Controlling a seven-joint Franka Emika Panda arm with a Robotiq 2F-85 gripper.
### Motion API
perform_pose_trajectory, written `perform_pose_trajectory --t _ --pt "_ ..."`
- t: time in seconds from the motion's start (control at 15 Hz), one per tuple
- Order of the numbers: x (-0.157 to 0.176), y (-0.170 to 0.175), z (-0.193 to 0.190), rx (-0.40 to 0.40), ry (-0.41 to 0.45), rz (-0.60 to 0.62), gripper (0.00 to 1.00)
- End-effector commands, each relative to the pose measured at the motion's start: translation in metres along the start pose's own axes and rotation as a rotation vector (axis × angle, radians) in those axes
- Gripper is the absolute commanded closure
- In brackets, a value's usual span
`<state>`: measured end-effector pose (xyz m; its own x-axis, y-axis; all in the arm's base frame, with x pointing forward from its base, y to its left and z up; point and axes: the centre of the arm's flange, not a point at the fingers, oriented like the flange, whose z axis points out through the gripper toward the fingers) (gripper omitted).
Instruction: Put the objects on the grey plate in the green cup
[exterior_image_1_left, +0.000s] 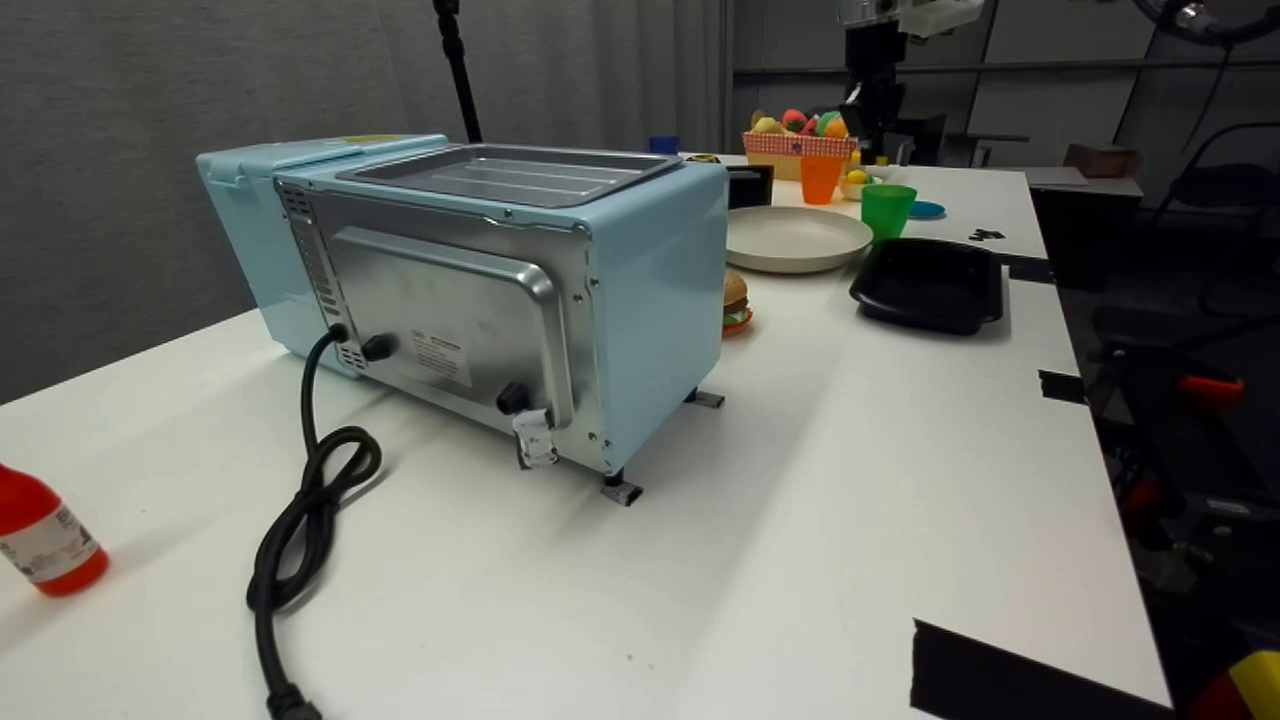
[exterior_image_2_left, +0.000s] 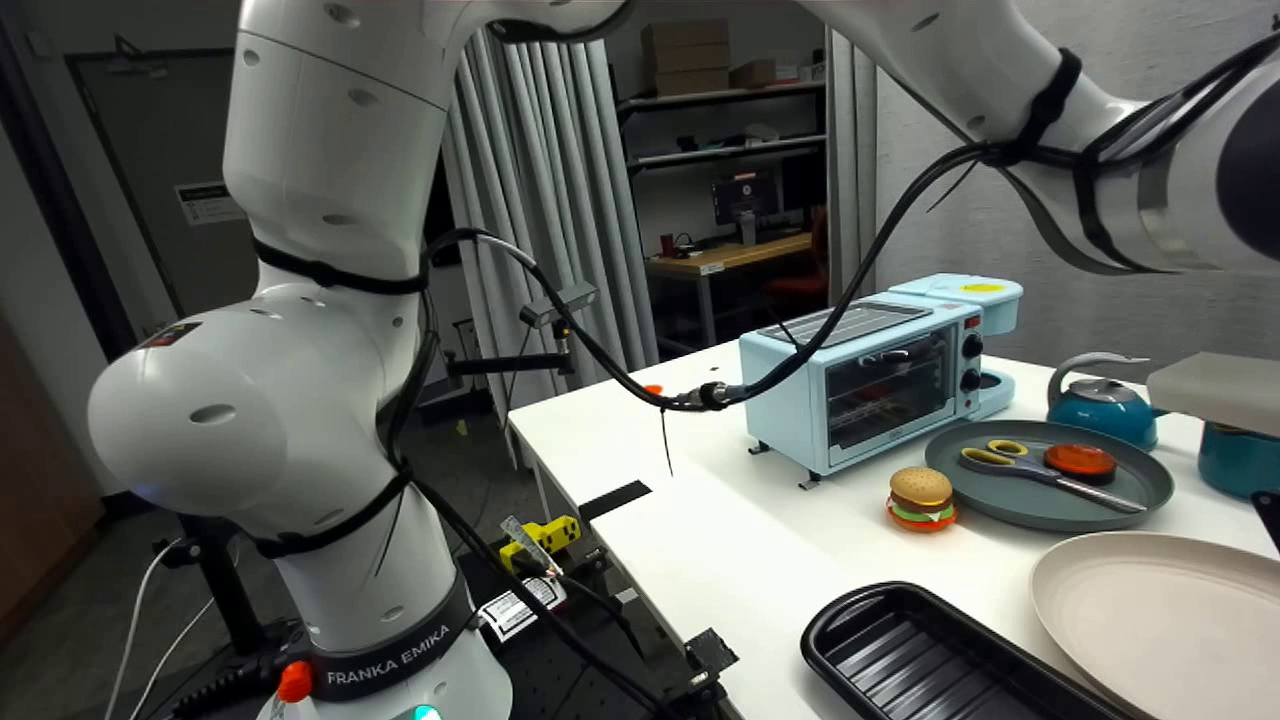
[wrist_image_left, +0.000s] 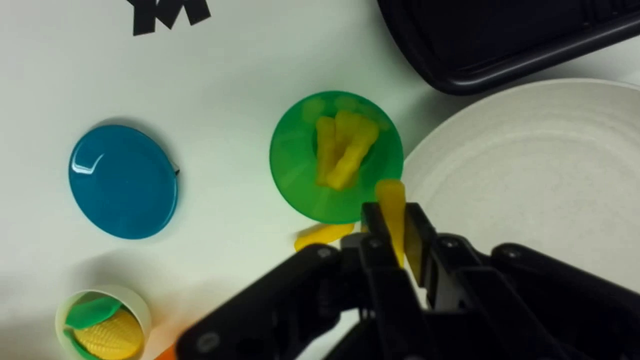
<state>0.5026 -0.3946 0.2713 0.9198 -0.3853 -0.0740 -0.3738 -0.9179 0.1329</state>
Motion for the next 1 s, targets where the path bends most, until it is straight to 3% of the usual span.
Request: perform_pose_trajectory --t 0.0,0.47,0.53,0.6,0.93 --pt "-0.022 0.007 0.002 -0.016 -0.045 -0.023 0.96" --pt "-0.028 0.007 0.013 -0.023 -0.08 -0.027 0.96" --pt "-0.027 0.007 0.013 -0.023 -0.083 -0.028 0.6" --pt "-0.027 0.007 0.013 -0.022 -0.085 -0.029 0.59" --pt "-0.028 0.007 0.015 -0.012 -0.105 -0.037 0.23"
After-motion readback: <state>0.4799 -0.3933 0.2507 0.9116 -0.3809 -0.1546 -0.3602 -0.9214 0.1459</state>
